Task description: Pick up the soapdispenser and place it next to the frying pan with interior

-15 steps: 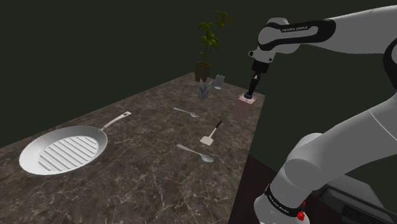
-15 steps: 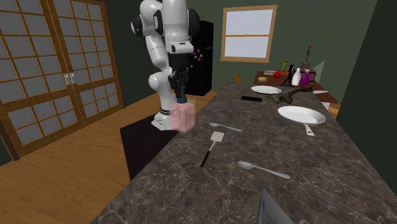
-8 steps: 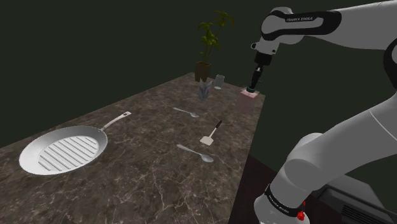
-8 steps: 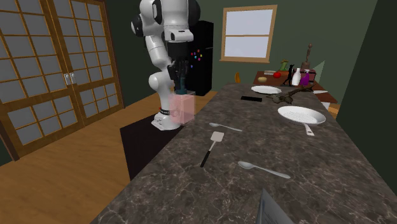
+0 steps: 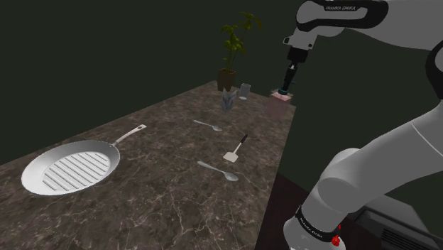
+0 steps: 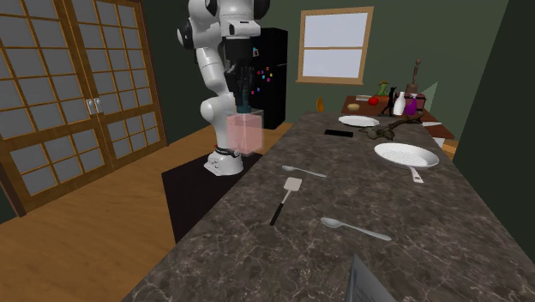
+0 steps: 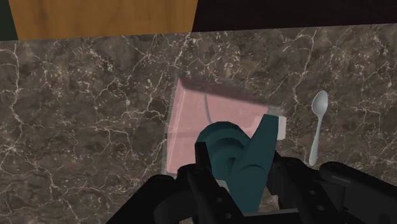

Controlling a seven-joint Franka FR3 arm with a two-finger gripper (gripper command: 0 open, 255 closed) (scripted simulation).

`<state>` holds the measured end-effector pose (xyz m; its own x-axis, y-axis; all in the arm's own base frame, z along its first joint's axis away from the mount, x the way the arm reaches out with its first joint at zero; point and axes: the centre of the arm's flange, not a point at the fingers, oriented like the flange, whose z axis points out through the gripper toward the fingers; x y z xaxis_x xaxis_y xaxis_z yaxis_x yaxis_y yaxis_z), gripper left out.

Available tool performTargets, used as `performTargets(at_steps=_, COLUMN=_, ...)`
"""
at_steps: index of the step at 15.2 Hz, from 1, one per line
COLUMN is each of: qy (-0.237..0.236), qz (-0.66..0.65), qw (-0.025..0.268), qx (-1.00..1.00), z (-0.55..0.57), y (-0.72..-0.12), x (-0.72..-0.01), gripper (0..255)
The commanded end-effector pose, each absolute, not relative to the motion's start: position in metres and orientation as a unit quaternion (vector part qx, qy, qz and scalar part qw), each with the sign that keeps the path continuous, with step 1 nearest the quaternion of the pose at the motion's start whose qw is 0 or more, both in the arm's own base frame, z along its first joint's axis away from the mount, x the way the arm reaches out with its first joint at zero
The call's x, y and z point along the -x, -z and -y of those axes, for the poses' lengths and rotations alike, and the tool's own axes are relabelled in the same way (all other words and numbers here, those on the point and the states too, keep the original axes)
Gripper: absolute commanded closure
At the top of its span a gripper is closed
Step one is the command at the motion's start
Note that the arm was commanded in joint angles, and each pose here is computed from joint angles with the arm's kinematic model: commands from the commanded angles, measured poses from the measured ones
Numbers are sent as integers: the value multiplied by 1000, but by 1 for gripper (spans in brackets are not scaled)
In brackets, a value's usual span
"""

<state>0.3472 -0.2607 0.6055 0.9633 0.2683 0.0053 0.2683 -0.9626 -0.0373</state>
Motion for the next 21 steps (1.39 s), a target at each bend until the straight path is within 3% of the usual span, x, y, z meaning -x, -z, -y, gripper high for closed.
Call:
performTargets(at_steps=1, qy=0, qz=135, qw=19, qx=991, z=261, y=-615, x=-348, gripper=255)
performTargets(at_steps=9, qy=0, qz=135, qw=19, qx=991, z=261, y=-654, x=-348, gripper=255)
performTargets(at_steps=21, qy=0, qz=135, qw=19, qx=991, z=111, y=-655, x=-399, gripper=255)
